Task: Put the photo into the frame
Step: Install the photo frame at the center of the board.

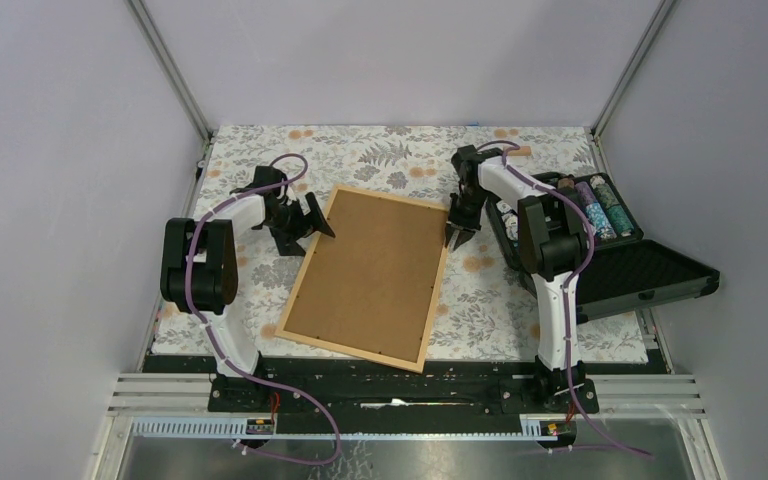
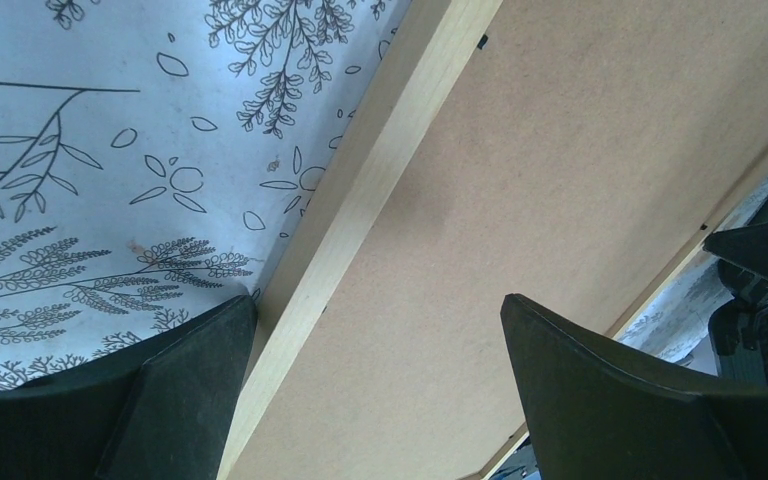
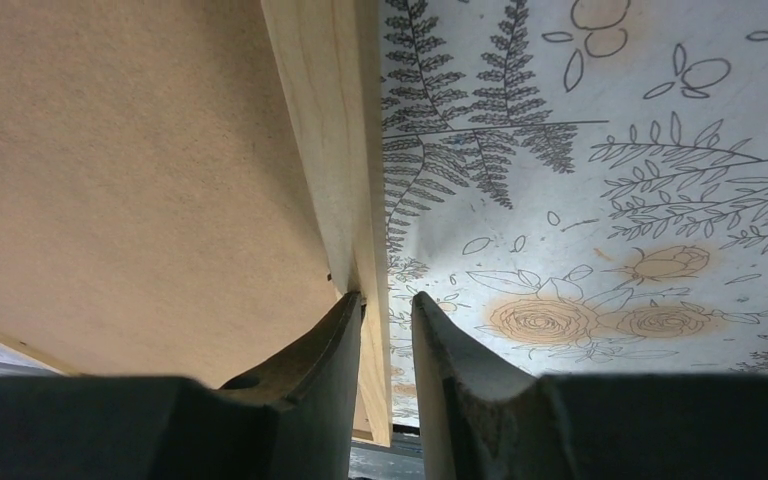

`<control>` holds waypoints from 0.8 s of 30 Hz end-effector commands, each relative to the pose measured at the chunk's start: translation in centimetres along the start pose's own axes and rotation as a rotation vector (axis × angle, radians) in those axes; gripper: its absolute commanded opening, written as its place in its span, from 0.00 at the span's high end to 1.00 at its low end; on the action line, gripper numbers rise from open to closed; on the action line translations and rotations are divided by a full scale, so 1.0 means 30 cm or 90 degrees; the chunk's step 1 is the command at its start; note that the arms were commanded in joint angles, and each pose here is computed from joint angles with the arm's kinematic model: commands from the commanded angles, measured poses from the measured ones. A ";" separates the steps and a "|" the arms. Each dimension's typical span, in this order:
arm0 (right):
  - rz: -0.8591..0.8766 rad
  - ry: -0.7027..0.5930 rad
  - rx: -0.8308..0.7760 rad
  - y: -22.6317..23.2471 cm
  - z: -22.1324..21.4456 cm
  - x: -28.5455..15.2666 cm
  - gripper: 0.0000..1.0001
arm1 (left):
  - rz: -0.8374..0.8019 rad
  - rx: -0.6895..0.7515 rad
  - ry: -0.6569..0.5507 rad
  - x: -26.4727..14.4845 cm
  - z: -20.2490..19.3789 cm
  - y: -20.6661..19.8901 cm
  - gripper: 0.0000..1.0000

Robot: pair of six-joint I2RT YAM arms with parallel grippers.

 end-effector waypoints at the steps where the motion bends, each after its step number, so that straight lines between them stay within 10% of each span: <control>1: -0.036 -0.011 0.003 0.002 0.008 0.014 0.68 | -0.004 0.001 0.007 0.025 -0.025 0.010 0.02; 24: -0.085 -0.048 0.011 -0.009 0.049 0.087 0.65 | -0.019 -0.001 0.009 0.026 -0.039 0.002 0.02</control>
Point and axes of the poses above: each gripper's point midway between its finger pads, its own x axis out along the fingers, its own y axis along the line the jaws close on, z = x × y, the point moved 2 cm from there along -x, back along the fingers, and after that the axes turned 15 degrees about x, right-handed, at the moved point
